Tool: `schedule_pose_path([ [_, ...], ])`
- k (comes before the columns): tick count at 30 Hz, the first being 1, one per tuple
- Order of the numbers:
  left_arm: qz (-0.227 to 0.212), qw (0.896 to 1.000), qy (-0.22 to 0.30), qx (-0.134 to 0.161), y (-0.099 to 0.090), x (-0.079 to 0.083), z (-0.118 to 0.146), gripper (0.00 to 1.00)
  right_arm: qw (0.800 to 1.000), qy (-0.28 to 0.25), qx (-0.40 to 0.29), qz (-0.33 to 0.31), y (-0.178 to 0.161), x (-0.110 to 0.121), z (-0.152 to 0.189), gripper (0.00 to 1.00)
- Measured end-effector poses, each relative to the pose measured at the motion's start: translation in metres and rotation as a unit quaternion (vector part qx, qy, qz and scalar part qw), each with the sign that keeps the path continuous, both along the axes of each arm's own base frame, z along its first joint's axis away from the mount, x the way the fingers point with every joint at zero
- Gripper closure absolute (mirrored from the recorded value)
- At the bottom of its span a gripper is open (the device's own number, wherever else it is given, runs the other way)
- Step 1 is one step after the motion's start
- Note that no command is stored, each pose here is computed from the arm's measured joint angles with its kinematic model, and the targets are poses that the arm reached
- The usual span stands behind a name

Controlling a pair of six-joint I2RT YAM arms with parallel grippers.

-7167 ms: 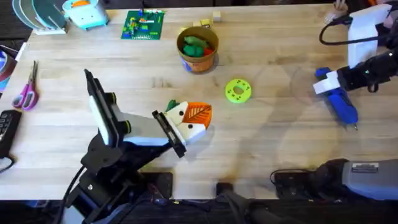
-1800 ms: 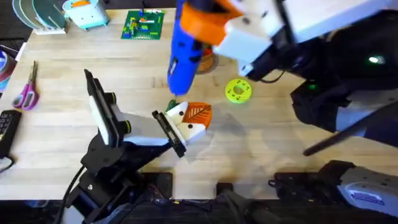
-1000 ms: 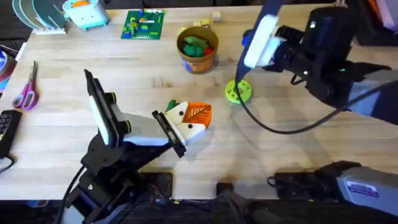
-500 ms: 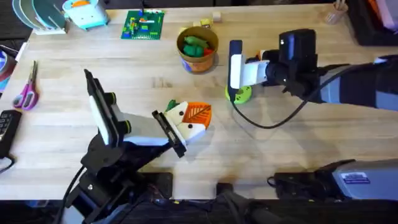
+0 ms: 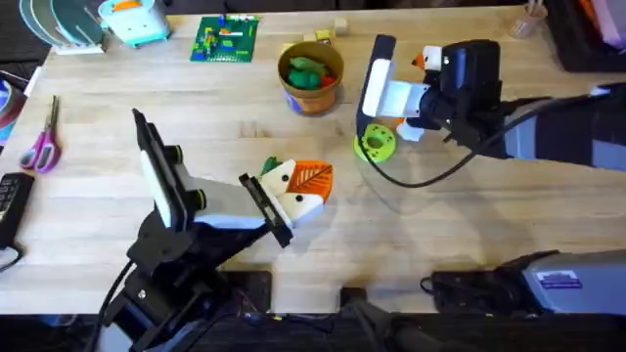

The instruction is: Pick up the gripper from the table and insert it into the empty holder that is missing its gripper. Then pick up a screw, insert it into the mounting hole, and use the screwdriver to tighten it. Finally, clean up the table by picking up the vegetable and placing it into the bucket.

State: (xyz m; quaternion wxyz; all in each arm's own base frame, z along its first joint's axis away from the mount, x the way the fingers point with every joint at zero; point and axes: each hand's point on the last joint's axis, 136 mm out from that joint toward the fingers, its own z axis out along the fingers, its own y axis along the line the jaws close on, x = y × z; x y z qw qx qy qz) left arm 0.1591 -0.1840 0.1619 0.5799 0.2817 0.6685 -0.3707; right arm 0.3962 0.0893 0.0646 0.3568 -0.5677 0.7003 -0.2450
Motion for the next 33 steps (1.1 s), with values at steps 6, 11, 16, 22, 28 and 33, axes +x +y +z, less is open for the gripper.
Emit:
schedule_pose_path([
  [6,0.0,1.0,0.0,0.0,0.0,0.0,0.0,0.996,0.996,0.009,0.072,-0.059,0.0,-0.002,0.0,0.01],
  [11,0.0,1.0,-0.002,0.001,0.0,0.0,0.0,0.663,0.981,-0.013,0.158,-0.114,0.0,0.0,0.025,0.01],
  [16,0.0,1.0,0.0,0.0,0.0,0.0,0.0,0.021,0.951,-0.051,0.259,-0.16,0.001,0.0,0.065,0.009],
  [22,0.006,1.0,0.0,0.001,0.001,0.002,0.0,0.008,0.908,-0.083,0.363,-0.195,0.001,-0.004,0.106,0.007],
  [28,0.057,0.995,0.061,0.052,0.02,0.004,-0.008,0.008,0.891,-0.072,0.409,-0.182,0.011,-0.007,0.116,0.009],
  [33,0.129,0.979,0.113,0.113,0.052,0.002,0.009,0.008,0.888,-0.051,0.428,-0.161,0.023,-0.01,0.116,0.009],
])
